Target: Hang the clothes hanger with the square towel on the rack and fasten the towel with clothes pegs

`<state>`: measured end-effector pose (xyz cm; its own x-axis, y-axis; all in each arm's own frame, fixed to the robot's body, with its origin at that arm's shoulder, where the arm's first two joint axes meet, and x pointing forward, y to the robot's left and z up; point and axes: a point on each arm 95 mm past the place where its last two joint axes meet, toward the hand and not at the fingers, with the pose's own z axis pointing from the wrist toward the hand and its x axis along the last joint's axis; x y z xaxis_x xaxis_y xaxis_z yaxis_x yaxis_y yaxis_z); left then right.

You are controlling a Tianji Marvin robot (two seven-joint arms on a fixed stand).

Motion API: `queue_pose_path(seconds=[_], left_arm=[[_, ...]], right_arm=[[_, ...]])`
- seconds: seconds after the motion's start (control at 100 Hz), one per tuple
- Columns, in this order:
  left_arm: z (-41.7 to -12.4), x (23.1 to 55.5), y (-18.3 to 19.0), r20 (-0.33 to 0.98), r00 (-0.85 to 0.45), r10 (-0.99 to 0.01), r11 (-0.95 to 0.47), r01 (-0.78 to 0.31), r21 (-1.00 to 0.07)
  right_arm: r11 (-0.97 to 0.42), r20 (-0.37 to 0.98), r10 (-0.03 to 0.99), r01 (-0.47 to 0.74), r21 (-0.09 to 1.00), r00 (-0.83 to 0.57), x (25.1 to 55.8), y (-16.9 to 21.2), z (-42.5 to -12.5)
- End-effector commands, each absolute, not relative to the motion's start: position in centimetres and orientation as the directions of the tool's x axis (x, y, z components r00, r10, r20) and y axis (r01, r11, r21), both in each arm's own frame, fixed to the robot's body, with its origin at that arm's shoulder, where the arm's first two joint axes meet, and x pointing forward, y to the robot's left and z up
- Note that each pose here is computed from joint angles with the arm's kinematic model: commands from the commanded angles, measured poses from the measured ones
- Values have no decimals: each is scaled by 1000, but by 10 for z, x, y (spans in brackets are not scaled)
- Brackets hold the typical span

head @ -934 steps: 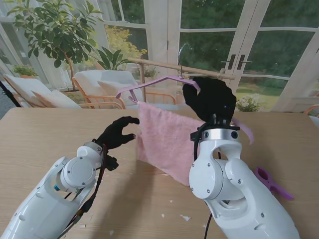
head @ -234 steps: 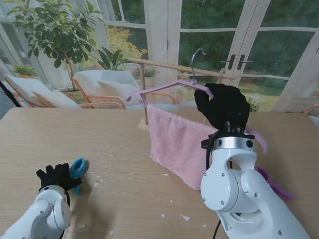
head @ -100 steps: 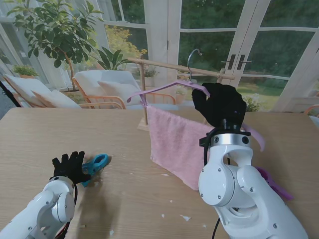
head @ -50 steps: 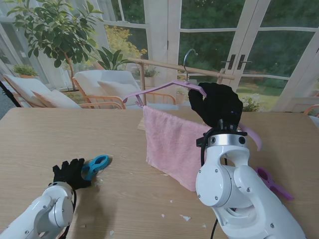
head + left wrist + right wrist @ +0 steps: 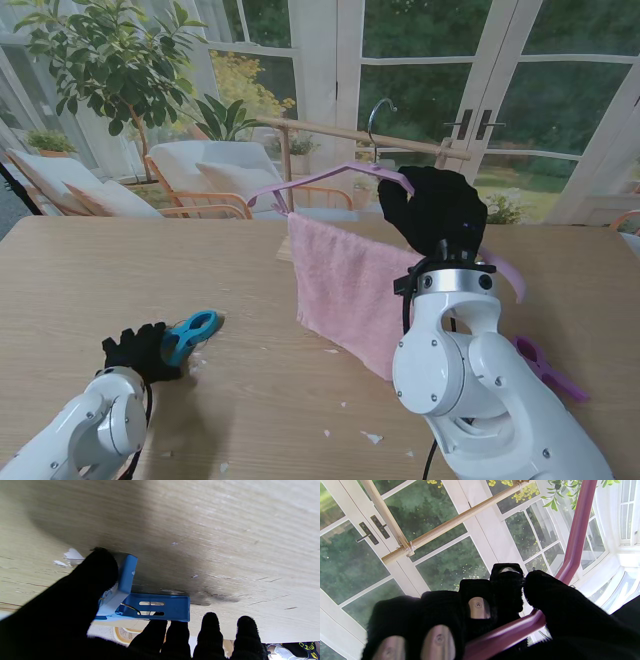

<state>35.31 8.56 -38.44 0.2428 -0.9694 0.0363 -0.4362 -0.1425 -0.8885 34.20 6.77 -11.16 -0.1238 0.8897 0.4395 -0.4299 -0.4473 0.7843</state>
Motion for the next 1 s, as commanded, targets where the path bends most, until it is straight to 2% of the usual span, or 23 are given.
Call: queue_pose_path(seconds=[0.0,0.45,0.99], left_arm=[[-386,350,86,32,249,-968,-145,-449,-882],[-383,349,87,-14,273,-962,-104,-415,-904],[-386,350,86,3,284,-959,-123,-403,-907]], right_arm=[[-460,450,884,-424,780,-130,340,71,-109],[-461,450,883,-425,779,-133,340,71,-107],[-460,449,883,-426,779,-133,339,71,-106]])
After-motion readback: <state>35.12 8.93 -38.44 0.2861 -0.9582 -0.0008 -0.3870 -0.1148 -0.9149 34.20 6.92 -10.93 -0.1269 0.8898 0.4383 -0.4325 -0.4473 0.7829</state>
